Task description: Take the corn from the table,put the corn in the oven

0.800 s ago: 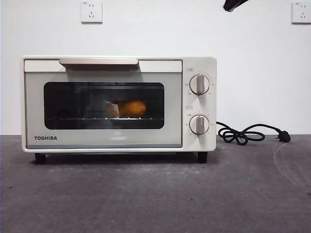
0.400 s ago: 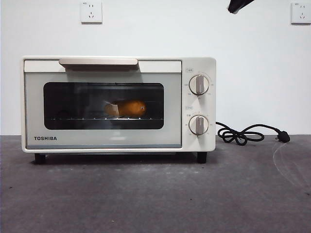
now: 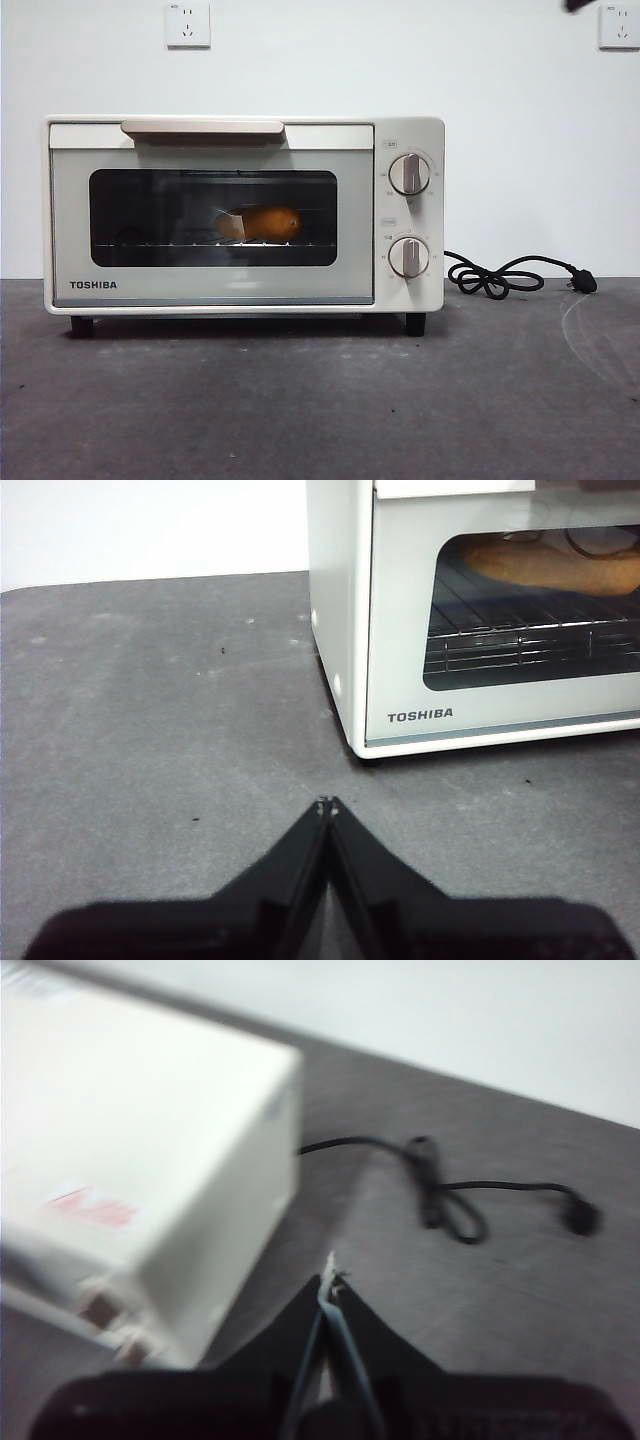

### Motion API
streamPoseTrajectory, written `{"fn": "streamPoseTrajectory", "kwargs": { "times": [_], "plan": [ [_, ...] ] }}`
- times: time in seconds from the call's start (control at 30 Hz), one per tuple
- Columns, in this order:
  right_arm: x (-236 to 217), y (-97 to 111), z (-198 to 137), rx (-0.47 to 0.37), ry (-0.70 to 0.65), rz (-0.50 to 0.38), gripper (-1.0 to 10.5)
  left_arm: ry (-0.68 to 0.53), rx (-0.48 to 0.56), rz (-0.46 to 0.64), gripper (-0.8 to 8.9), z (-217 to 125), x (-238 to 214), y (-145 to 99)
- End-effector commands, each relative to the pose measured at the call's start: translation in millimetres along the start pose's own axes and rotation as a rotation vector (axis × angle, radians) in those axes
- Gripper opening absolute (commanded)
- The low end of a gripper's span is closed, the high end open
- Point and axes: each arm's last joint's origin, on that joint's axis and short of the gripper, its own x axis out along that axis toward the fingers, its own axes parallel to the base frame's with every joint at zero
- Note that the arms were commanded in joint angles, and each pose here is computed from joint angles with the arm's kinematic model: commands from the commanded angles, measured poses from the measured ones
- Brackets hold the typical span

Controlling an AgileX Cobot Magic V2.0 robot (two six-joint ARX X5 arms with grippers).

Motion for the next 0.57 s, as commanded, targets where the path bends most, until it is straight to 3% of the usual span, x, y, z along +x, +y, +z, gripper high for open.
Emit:
{"fn": "streamPoseTrajectory", "kwargs": {
  "times": [0.03, 0.57],
  "plan": [
    [-0.3, -6.0, -24.6, 0.066, -0.013, -0.043, 0.0, -0.002, 0.011, 0.003, -0.04, -1.3, 0.8, 0.3],
    [-14.9, 29.0, -204.6, 0.127, -0.311, -0.197, 0.0, 0.001, 0.011, 0.003, -0.04, -1.5, 1.0, 0.3]
  ]
}}
